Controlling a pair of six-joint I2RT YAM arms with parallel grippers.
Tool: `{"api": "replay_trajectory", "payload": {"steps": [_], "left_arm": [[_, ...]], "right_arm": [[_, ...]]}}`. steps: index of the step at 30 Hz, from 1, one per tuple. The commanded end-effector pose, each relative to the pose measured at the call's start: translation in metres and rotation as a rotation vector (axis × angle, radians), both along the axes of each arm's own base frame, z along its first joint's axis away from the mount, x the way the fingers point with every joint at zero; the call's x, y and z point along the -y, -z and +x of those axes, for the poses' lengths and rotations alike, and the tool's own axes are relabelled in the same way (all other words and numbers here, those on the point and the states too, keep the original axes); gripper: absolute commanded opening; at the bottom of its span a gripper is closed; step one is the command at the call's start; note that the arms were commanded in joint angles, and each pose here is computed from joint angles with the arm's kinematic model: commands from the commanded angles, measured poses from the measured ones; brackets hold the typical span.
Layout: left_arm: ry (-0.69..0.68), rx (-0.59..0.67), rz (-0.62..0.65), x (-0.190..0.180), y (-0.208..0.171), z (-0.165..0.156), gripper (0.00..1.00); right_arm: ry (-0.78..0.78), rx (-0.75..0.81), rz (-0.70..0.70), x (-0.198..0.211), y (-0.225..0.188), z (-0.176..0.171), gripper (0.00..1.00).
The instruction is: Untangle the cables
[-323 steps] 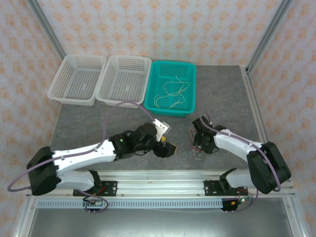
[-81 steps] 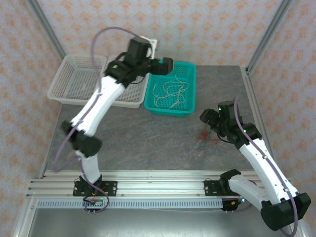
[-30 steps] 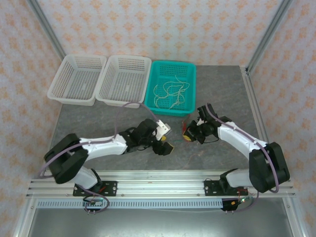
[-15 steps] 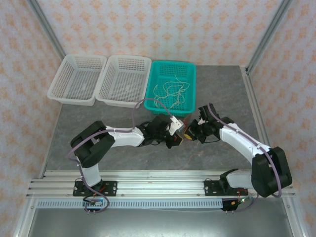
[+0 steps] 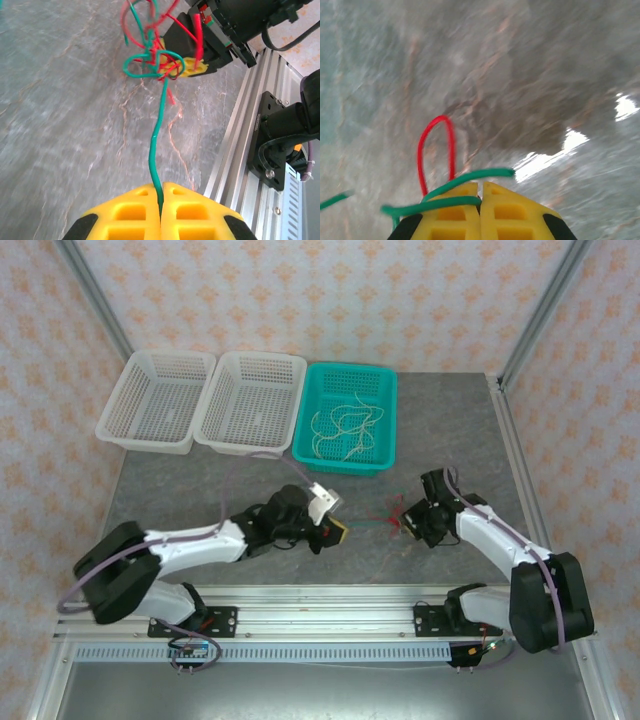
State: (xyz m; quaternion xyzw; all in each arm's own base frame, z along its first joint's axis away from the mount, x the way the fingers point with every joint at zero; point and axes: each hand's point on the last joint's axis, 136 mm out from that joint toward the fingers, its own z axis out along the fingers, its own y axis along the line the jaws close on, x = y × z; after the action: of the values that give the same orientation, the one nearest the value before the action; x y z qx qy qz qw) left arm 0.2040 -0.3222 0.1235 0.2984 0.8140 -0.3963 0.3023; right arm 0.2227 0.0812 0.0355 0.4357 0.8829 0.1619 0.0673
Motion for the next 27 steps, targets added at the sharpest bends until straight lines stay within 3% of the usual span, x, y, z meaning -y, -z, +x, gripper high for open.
{"api": "replay_trajectory", "payload": {"steps": [1,4,8,10,13,17,22,27], "left_arm": [[-0.088,0.020,0.048,-0.027,0.000,-0.003,0.00],[-0.118,0.050,0.041,-0.035,-0.007,-0.002,0.00],[-0.171,0.063,0.111,-0.042,0.003,0.009,0.00],[-0.194,0.052,0.193,-0.048,0.018,0.015,0.00],[-0.196,0.032,0.236,-0.047,0.028,0.018,0.00],[-0.211,0.037,0.213,-0.045,0.026,0.021,0.00],[-0.219,0.049,0.239,-0.050,0.027,0.022,0.00],[-0.235,0.049,0.229,-0.057,0.025,0.018,0.00]], "right_arm": [[0.117,0.004,-0.195,0.043,0.007,0.001,0.00],[0.066,0.046,-0.128,0.028,0.002,0.010,0.06],[-0.094,0.144,-0.100,0.012,-0.024,0.020,0.39],[-0.191,0.195,-0.144,0.013,-0.042,0.018,0.50],[-0.309,0.291,-0.187,0.014,-0.070,0.016,0.54],[-0.591,0.498,-0.133,-0.025,-0.113,0.015,0.52],[-0.922,0.690,-0.349,-0.060,-0.129,0.016,0.52],[-1.346,0.990,-0.604,-0.100,-0.128,0.022,0.64]]}}
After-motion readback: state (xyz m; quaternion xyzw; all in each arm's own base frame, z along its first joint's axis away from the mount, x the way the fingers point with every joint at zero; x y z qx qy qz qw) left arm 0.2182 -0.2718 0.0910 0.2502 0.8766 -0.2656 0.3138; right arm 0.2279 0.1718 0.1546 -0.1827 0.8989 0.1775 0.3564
